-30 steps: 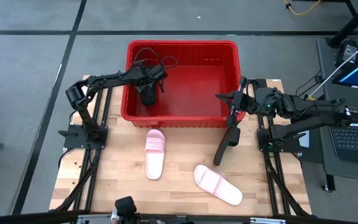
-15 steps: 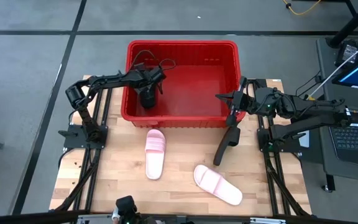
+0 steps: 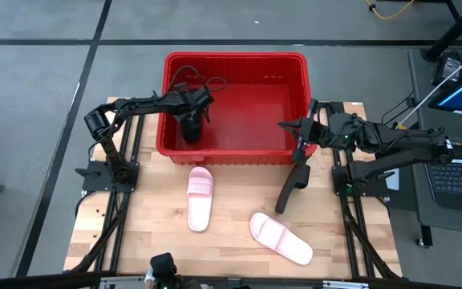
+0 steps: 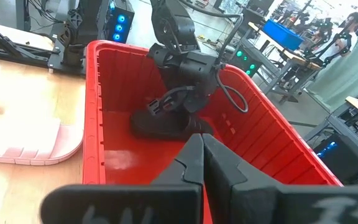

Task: Pick and place slides into bin
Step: Put the bottom black slipper into the red bin

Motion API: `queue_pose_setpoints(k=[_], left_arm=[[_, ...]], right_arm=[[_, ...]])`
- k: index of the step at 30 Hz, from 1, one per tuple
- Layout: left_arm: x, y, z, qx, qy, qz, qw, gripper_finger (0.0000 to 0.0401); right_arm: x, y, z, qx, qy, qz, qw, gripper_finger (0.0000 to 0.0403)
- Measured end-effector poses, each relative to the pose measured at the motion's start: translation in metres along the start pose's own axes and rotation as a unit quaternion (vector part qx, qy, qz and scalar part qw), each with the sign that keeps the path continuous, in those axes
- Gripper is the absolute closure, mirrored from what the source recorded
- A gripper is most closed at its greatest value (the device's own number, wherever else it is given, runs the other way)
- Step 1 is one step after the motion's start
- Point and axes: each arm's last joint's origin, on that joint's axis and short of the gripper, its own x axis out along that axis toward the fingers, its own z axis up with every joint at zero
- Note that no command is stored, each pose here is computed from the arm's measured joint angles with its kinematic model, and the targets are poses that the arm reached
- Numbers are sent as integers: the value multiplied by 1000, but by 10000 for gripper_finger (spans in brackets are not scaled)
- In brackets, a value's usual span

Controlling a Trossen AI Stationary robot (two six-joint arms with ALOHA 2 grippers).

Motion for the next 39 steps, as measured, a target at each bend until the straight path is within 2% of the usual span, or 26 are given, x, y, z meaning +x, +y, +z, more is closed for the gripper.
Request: queue_pose_setpoints(k=[23, 32, 35, 39], left_arm=[[0, -2, -2, 8, 2, -25, 1000, 270], [-1, -3, -4, 17, 6, -48, 999, 256], [-3, -3, -4, 22, 7, -64, 998, 256], [-5, 0, -2, 22, 9, -56, 998, 255]], right_arm=[[0, 0, -1, 1, 3, 1, 1000, 397], [0, 0, -1, 1, 3, 1, 1000, 397], [0, 0, -1, 18, 3, 1, 1000, 397], [0, 0, -1, 25, 3, 1, 1000, 397]])
